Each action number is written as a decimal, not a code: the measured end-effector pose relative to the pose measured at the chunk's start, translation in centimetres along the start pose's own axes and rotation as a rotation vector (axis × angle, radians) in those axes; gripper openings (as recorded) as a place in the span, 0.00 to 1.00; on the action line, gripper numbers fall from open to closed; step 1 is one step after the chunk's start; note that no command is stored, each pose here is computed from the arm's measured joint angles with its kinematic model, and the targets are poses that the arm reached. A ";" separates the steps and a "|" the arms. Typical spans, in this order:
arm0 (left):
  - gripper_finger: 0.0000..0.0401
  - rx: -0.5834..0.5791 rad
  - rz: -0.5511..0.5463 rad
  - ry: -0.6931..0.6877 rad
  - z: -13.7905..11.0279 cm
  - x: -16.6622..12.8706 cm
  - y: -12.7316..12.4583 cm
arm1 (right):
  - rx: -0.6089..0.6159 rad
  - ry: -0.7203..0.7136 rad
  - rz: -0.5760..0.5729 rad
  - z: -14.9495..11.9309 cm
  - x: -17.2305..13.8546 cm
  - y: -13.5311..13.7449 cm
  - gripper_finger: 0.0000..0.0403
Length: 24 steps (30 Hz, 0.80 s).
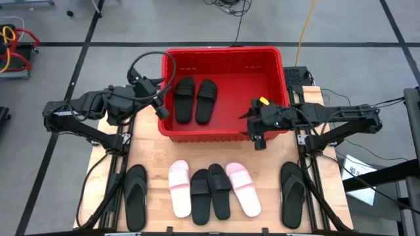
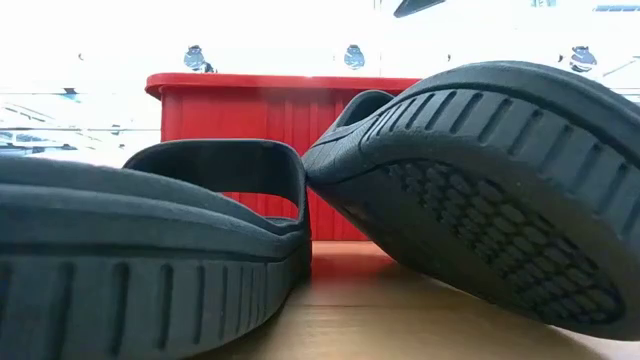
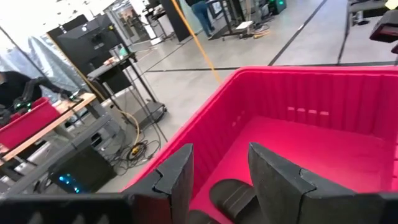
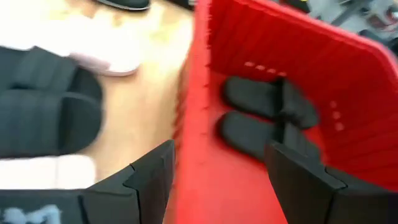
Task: Pick and place slides into bin
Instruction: Put the black slipper into the red container
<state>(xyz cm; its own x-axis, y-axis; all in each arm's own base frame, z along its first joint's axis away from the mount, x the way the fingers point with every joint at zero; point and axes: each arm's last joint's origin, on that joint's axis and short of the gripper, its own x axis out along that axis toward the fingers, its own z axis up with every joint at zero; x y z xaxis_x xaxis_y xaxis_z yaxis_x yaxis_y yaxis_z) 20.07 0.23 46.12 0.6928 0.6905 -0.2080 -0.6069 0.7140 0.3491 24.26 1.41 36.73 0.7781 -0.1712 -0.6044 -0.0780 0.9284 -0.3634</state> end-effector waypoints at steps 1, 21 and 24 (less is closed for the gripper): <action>0.40 0.002 -0.007 -0.002 0.0 -0.1 -0.1 | 0.006 0.011 0.017 -0.1 -0.2 0.4 0.58; 0.40 -0.142 -0.399 0.398 -4.1 -2.6 -2.2 | 0.169 0.080 0.131 -0.4 -1.5 3.5 0.58; 0.40 -0.202 -0.449 0.602 -5.5 -3.2 -2.6 | 0.199 0.083 0.131 -0.4 -1.5 3.6 0.58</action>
<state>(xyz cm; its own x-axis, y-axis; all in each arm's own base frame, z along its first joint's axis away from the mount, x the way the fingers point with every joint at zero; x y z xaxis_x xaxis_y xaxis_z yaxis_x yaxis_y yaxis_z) 17.29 -3.24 40.88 0.5929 0.2329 -0.7709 -0.4179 0.9072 -0.0474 22.55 4.82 36.03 0.7152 -0.0639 -0.6960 -0.0439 0.9897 -0.1361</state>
